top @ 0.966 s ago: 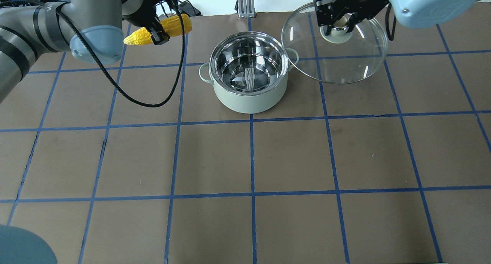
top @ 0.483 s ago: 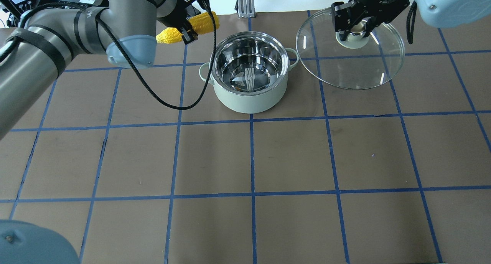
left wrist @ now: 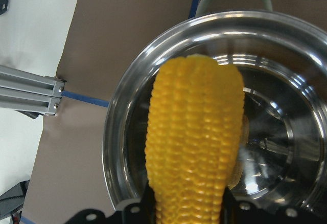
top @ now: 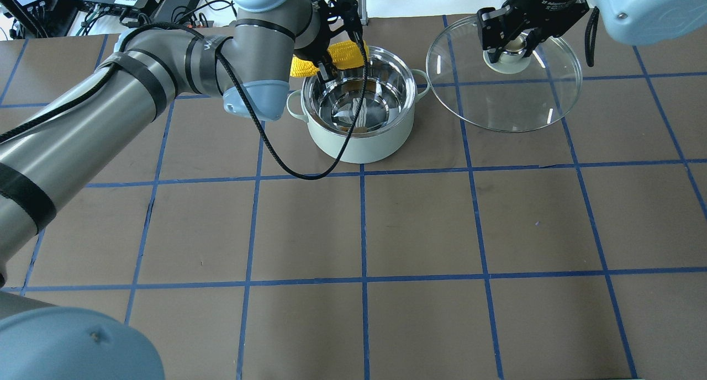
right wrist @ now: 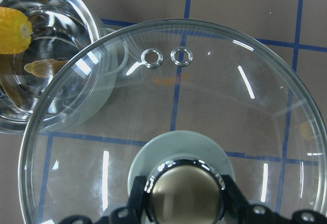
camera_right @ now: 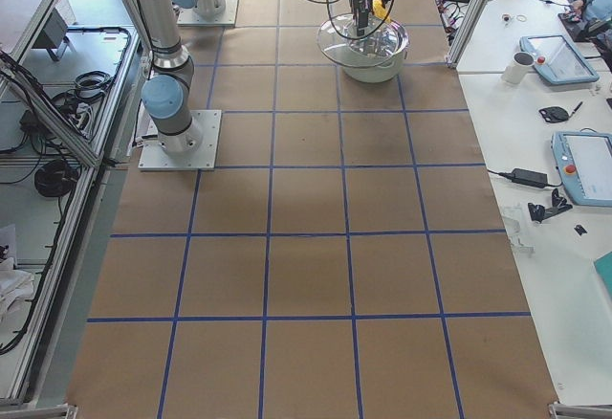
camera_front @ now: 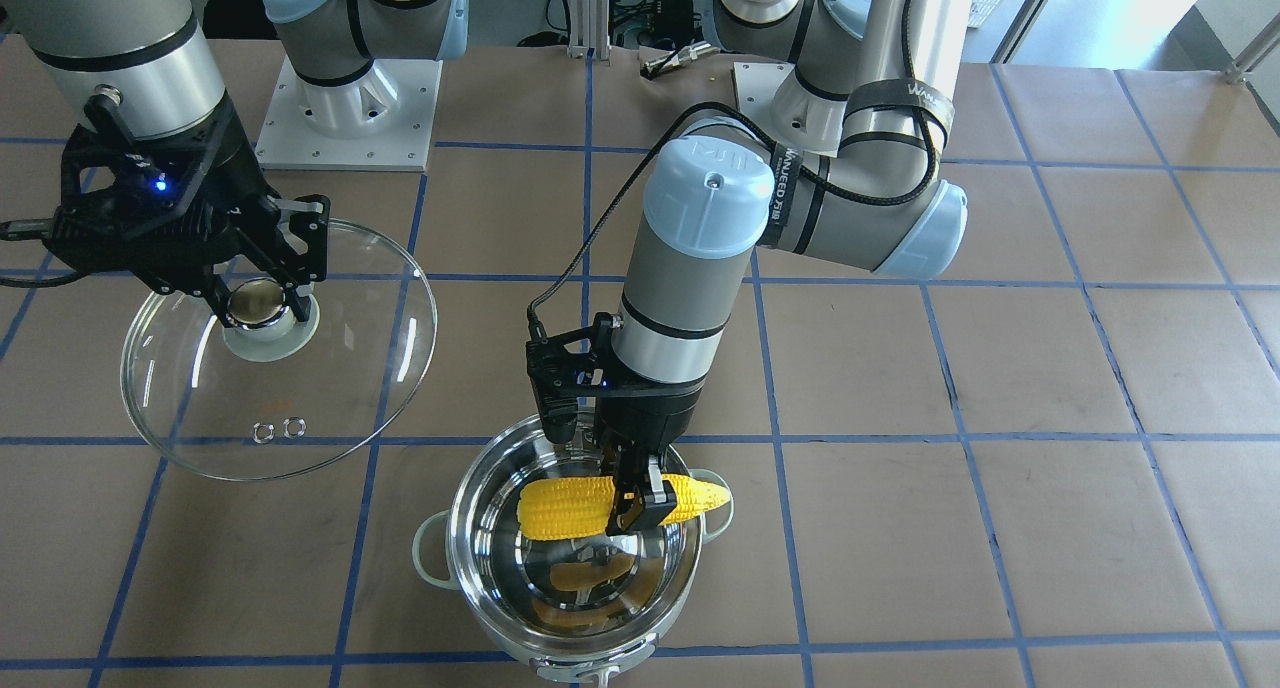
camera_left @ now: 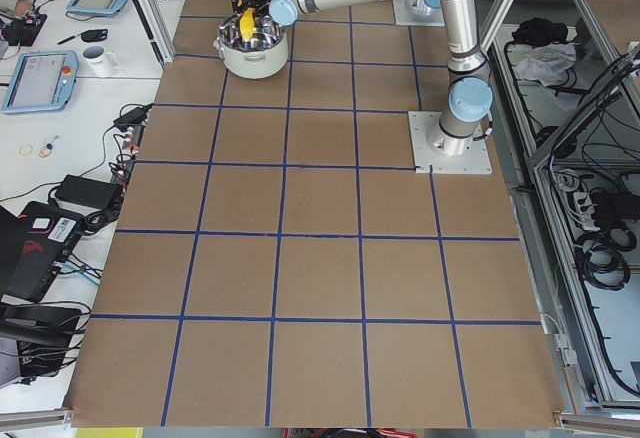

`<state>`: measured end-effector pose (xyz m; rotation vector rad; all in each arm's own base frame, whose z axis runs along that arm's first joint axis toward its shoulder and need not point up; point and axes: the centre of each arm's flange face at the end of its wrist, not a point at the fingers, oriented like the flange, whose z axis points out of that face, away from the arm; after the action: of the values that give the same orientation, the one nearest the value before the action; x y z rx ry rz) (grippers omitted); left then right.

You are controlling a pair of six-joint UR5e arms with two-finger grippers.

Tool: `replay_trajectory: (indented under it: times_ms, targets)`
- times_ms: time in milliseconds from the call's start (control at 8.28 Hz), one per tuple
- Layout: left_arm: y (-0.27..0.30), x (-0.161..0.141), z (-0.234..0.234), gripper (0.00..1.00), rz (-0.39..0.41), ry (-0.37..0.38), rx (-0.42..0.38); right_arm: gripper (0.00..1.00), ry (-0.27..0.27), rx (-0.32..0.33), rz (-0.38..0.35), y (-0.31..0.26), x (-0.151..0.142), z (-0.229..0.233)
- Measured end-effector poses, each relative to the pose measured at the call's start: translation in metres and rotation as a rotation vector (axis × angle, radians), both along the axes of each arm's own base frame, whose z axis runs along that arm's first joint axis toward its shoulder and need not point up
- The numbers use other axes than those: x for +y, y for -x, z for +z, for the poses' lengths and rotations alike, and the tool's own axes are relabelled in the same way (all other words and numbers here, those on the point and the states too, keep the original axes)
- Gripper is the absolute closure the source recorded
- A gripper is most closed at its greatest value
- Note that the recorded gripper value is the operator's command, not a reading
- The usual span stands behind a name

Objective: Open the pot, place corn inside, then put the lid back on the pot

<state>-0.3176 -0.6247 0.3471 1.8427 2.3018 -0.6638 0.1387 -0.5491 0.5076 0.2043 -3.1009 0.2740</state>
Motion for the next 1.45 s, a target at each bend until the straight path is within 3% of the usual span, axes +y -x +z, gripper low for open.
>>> replay_trajectory:
  times_ms: [483,604,725,846,1450]
  targets:
    - [0.013,-0.006,-0.03,1.0,-0.03,-0.011,0.001,0.67,0.0,0.002,0.0,0.0,0.0,0.0]
    - [0.016,-0.006,-0.033,0.65,-0.034,-0.014,0.014,0.67,0.002,0.002,0.001,0.0,0.001,0.001]
    - [0.018,-0.006,-0.035,0.18,-0.038,-0.018,0.027,0.67,0.003,0.002,0.001,0.0,0.001,0.001]
    - [0.019,-0.006,-0.037,0.0,-0.038,-0.022,0.035,0.67,0.005,0.001,0.001,0.0,0.001,0.002]
    - [0.017,-0.001,-0.013,0.0,0.096,-0.023,0.107,0.67,0.006,0.0,0.003,-0.001,0.002,0.003]
